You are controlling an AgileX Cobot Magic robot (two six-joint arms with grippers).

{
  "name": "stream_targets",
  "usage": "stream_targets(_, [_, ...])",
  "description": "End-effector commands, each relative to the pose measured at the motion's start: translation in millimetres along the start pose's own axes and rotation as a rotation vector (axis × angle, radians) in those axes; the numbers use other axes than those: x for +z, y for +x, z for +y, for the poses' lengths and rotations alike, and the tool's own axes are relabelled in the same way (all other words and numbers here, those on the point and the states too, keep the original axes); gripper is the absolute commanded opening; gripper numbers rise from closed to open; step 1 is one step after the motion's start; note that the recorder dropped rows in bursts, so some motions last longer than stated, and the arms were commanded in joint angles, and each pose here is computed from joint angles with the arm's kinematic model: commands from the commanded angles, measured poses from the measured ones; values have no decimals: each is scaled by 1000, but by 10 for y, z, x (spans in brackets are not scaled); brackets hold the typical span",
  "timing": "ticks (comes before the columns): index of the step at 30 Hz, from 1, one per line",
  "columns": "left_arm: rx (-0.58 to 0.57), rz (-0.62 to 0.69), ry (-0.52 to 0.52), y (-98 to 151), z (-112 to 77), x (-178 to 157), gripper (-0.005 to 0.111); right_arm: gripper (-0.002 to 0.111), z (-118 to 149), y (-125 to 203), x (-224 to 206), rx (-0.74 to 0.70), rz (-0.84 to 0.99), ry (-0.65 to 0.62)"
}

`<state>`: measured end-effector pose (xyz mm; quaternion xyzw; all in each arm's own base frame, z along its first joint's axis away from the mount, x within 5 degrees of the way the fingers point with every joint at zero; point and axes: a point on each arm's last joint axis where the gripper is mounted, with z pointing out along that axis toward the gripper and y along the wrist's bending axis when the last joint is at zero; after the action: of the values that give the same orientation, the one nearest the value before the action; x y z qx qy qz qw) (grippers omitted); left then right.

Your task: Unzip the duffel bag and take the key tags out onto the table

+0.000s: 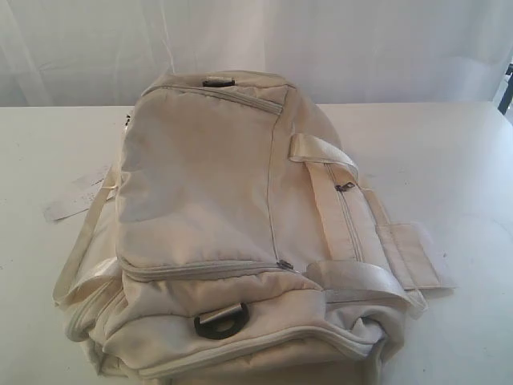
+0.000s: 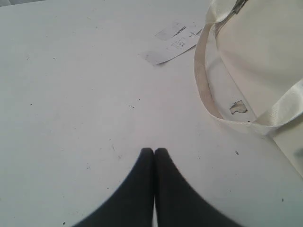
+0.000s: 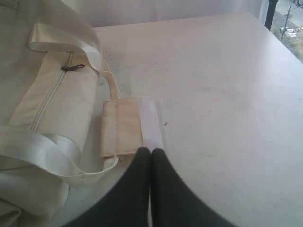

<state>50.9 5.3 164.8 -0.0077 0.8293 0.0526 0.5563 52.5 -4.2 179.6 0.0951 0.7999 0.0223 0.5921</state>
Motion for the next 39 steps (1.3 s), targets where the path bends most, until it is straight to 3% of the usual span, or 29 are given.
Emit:
stream_targets(1, [-3, -2, 11, 4, -7, -1, 0, 0, -2, 10, 1, 3, -5, 0])
stream_targets(24, [24, -9, 8, -2, -5, -1, 0, 0, -1, 6, 1, 3, -9, -1])
stream_targets(35, [15, -445, -31, -386, 27, -89, 0, 0, 3, -21, 1, 3, -39, -5])
stream_targets(39, [15, -540, -40, -463, 33, -131, 0, 0, 3, -21, 1, 3, -39, -5])
